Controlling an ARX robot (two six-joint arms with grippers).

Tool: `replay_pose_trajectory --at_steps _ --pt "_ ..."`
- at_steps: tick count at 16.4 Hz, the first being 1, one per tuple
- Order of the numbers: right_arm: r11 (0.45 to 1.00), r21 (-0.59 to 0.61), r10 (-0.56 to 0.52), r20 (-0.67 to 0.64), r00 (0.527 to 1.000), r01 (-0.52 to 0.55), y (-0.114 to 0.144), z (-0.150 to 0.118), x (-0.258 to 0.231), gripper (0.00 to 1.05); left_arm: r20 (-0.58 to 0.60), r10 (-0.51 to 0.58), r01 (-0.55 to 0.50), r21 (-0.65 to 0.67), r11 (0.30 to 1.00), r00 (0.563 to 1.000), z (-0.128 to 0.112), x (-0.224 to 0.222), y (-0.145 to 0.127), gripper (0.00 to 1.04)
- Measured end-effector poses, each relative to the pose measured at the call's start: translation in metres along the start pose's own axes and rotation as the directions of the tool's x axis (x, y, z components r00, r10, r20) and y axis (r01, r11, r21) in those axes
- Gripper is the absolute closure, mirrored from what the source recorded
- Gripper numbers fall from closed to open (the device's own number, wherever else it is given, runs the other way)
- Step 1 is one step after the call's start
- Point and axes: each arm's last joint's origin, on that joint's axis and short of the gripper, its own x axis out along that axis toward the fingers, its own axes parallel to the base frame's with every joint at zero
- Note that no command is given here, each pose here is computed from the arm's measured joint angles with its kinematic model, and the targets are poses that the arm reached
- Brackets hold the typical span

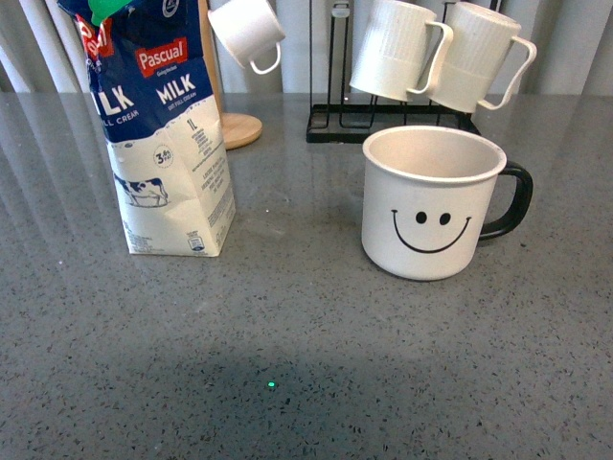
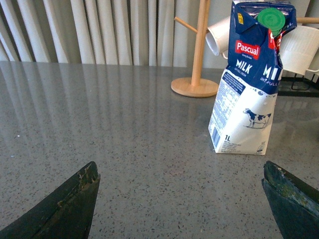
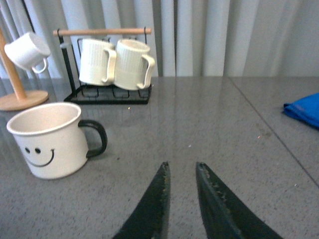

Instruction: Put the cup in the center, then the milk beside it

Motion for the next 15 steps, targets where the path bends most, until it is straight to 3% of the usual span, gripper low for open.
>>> replay_pose_trajectory --at_steps 1,5,15 --pt "1.0 -0.009 -0.005 0.002 1.0 0.005 -0.012 -0.009 0.0 1.03 0.0 0.0 0.0 0.0 1.0 1.0 0.0 0.0 0.0 0.07" --pt "1.0 -0.008 -0.001 0.016 1.0 0.001 -0.012 -0.021 -0.001 1.03 0.0 0.0 0.0 0.0 1.0 1.0 0.0 0.0 0.0 0.07" --pt "1.0 -0.009 -0.002 0.016 1.0 0.002 -0.012 -0.02 -0.001 1.03 0.0 0.0 0.0 0.0 1.0 1.0 0.0 0.0 0.0 0.07"
